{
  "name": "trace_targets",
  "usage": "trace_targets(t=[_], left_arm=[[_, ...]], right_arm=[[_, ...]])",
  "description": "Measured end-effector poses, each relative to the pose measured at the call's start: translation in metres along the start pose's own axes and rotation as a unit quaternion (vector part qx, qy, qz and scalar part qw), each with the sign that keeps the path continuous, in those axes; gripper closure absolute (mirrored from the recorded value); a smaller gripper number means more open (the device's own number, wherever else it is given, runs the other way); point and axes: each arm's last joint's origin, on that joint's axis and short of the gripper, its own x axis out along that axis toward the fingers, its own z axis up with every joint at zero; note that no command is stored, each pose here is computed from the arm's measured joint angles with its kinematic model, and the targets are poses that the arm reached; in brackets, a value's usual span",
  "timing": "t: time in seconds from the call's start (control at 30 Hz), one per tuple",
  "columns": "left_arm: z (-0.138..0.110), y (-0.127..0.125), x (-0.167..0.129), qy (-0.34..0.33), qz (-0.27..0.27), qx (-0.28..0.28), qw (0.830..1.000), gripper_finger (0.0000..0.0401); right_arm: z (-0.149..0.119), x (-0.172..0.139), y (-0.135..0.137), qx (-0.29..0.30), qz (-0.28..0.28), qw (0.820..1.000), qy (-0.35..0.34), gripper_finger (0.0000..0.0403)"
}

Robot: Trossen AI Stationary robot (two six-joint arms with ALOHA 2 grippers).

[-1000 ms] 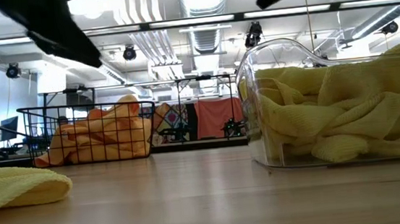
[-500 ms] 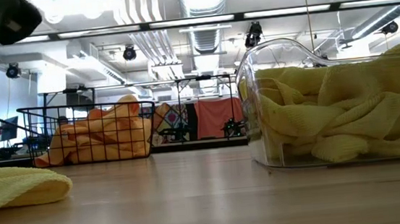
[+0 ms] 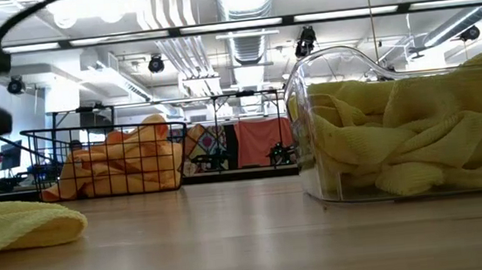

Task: Sort microfiber towel by color & place in baskets
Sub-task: Put the yellow towel into the transparent bin

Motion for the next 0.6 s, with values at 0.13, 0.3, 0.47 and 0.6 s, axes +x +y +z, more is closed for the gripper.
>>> trace_targets(t=[0.13, 0.3, 0.47, 0.6], left_arm=[[0.000, 0.000, 0.016, 0.028, 0.015, -0.001, 0.999, 0.0168], [-0.001, 0.000, 0.028, 0.043, 0.042, 0.000, 0.998, 0.0185], [-0.002, 0.002, 0.028, 0.043, 0.055, 0.012, 0.997, 0.0267], [-0.003, 0.003, 0.018, 0.031, 0.048, 0.025, 0.998, 0.0366]], right_arm=[[0.000, 0.000, 0.000, 0.001, 0.000, 1.000, 0.000, 0.0390], [0.000, 0.000, 0.000, 0.002, 0.000, 1.000, 0.000, 0.0390], [0.000, 0.000, 0.000, 0.002, 0.001, 1.000, 0.000, 0.0390], [0.000, 0.000, 0.000, 0.002, 0.001, 1.000, 0.000, 0.0390]])
